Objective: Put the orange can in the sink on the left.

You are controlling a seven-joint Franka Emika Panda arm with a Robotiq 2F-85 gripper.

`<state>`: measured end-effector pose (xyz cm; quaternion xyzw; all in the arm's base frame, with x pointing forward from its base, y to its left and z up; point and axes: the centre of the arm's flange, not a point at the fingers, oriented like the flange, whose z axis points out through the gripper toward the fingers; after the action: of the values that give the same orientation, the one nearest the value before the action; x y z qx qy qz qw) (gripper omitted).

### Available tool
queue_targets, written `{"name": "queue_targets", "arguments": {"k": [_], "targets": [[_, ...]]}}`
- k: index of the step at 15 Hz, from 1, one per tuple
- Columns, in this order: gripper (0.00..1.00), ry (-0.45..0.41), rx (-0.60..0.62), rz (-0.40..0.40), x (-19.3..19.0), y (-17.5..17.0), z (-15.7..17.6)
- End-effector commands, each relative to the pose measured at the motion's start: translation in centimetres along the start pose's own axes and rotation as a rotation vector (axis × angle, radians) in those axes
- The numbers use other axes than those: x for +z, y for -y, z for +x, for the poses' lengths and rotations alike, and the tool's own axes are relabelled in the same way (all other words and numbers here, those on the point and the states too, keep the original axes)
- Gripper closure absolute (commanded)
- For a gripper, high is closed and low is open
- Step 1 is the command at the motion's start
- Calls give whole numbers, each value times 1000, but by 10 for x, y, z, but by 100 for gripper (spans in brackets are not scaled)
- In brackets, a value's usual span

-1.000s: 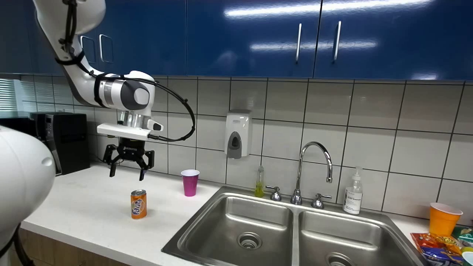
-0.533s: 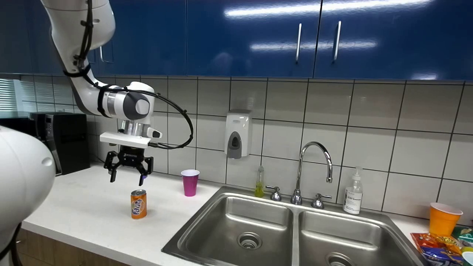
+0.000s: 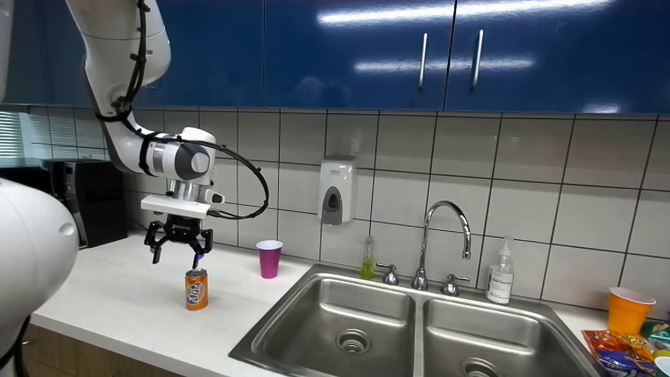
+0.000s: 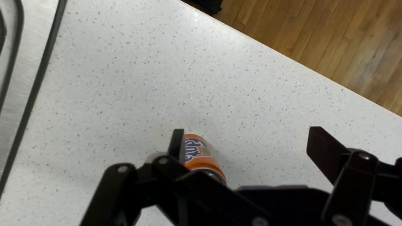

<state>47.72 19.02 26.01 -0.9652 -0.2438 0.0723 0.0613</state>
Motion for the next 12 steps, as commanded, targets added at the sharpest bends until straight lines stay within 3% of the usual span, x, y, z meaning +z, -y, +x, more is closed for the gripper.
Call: {"name": "queue_targets", "arguments": {"k": [1, 12], "targets": [[0, -8, -1, -6, 4, 8, 17], [0, 2, -21, -5, 27, 13, 37]]}}
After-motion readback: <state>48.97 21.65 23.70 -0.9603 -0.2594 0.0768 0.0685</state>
